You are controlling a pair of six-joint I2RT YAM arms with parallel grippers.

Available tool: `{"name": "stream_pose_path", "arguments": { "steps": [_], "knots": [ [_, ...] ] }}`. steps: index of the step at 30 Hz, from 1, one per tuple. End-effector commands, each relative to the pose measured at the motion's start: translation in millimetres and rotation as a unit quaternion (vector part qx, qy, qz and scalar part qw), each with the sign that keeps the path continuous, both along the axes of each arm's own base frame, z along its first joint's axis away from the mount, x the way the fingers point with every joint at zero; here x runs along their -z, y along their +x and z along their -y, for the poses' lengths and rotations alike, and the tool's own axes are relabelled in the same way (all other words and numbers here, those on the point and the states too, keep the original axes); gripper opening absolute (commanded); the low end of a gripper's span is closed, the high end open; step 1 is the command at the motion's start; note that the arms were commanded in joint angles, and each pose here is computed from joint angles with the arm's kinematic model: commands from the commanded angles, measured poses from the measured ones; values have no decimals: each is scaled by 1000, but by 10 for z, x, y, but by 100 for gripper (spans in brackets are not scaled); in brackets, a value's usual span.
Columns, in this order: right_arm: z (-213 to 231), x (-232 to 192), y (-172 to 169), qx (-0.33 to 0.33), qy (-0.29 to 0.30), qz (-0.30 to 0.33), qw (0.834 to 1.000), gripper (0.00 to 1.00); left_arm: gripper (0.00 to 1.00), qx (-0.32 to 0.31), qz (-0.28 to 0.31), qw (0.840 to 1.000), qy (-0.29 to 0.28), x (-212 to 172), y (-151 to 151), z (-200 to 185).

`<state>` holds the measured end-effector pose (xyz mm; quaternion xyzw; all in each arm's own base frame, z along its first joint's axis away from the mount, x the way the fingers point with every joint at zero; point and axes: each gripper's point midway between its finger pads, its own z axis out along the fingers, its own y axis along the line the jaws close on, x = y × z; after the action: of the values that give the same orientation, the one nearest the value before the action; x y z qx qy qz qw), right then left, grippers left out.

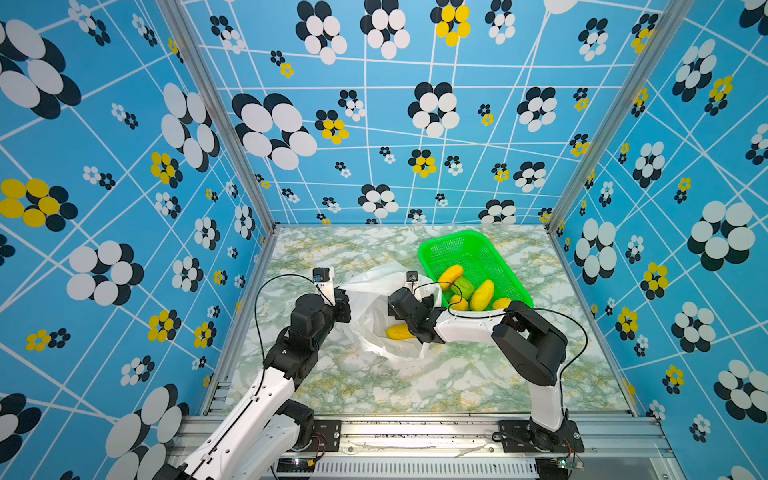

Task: Untie the knot of the plastic bag and take out the fruit
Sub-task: 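Reach the right gripper down into the bag toward the red fruit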

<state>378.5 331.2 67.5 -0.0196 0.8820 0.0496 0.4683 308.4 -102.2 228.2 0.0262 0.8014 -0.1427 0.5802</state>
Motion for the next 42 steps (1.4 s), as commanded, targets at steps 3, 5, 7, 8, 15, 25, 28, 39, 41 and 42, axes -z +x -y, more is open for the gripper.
{"name": "stream_pose_path", "arguments": {
  "steps": [3, 5, 7, 8, 15, 25, 28, 39, 41, 42],
  "knots": [
    [122, 526, -135, 14, -16, -55, 998, 99, 0, 6, 8, 1000, -2, -24, -17, 16],
    [113, 583, -145, 14, -12, -59, 998, 98, 0, 6, 8, 1000, -2, -19, -18, 14],
    [101, 624, -150, 12, -4, -58, 998, 98, 0, 6, 7, 1000, -1, -12, -20, 13],
    [91, 644, -147, 11, -4, -58, 998, 97, 0, 6, 8, 1000, -1, -18, -21, 14],
    [14, 621, -154, -8, 6, -59, 998, 64, 0, 5, 8, 1000, -3, -16, -24, 11],
    [-216, -171, -244, -51, 15, 20, 998, 41, 0, 23, 13, 1000, 5, -109, 116, 120],
    [-313, -504, -242, -70, 30, 52, 996, 36, 0, 28, 29, 999, 3, -213, 161, 152],
    [-402, -1084, -483, -115, 107, 103, 982, 19, 0, 95, 75, 993, 6, -405, 303, 467],
    [-383, -1085, -509, -114, 113, 107, 981, 18, 0, 108, 91, 990, 10, -483, 299, 532],
    [-374, -1074, -515, -112, 115, 108, 981, 19, 0, 114, 99, 988, 12, -523, 297, 559]
  ]
}}
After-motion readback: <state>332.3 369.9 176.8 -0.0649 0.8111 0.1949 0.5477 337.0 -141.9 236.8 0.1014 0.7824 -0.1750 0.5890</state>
